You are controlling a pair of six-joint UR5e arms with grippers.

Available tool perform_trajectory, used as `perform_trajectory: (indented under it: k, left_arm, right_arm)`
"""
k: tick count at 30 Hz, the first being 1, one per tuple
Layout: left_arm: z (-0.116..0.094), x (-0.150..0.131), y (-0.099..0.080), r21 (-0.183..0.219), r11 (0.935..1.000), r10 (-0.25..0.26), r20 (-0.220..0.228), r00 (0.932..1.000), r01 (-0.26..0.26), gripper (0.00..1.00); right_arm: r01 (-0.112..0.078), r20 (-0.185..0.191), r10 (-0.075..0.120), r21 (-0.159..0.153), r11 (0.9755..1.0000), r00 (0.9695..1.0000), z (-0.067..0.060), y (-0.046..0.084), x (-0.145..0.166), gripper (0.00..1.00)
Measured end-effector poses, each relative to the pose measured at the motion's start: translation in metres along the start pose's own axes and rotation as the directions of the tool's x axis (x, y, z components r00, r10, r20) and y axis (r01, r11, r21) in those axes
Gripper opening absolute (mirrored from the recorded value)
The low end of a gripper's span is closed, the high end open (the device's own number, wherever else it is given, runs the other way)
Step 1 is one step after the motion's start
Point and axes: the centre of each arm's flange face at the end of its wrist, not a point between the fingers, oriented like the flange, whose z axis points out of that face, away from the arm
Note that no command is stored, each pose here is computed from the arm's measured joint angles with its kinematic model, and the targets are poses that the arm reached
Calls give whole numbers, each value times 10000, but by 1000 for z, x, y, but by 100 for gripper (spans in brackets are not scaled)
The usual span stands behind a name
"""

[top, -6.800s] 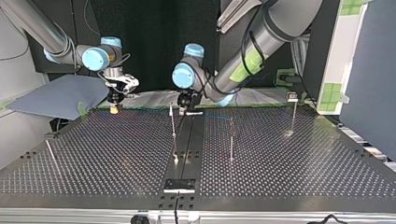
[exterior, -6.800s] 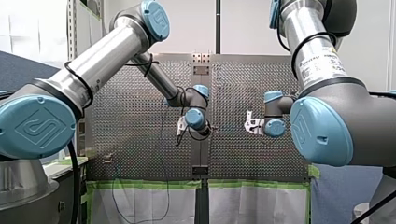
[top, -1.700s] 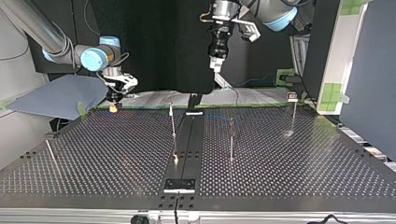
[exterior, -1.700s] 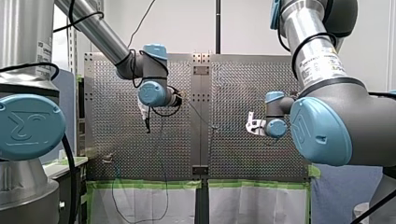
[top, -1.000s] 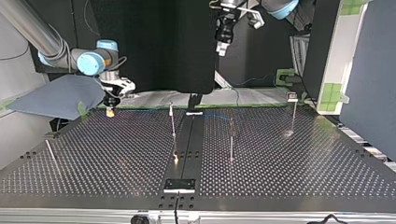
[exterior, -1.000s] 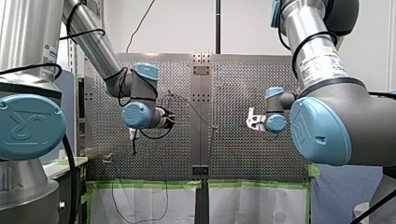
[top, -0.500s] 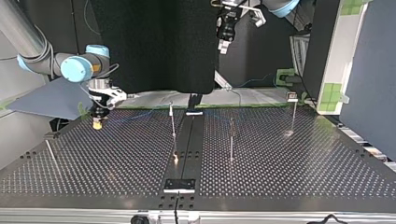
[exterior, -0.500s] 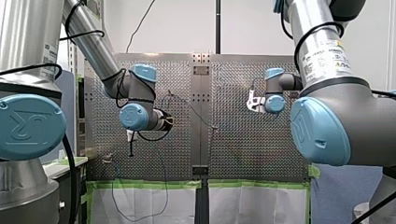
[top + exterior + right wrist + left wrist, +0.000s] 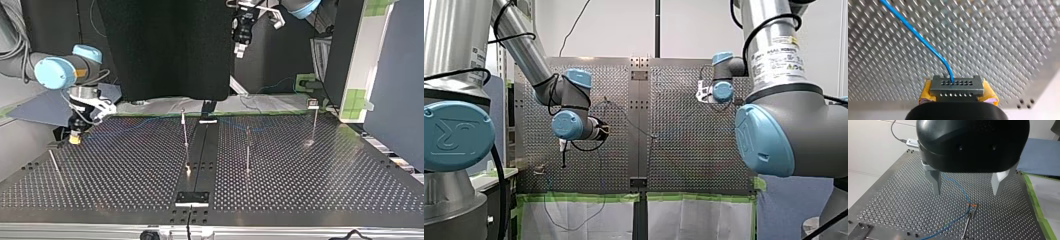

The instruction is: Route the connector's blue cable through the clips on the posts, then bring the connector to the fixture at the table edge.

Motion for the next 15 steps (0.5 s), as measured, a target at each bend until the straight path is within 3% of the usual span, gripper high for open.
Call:
perform_trajectory:
  k: [4, 11, 15]
  left_arm:
    - [1, 0, 1, -39, 10000, 30, -16, 10000, -31, 100]
    - [2, 0, 3, -103, 9999, 60, -52, 10000, -61, 100]
    - [2, 0, 4, -126, 9999, 63, -58, 10000, -63, 100]
  right_arm:
    - [152, -45, -154, -476, 9988, 9999, -3, 13, 18, 0]
    - [360, 255, -329, -1340, 9903, 9991, -5, 41, 30, 0]
    - [435, 480, -369, -1435, 9887, 9982, -2, 52, 26, 0]
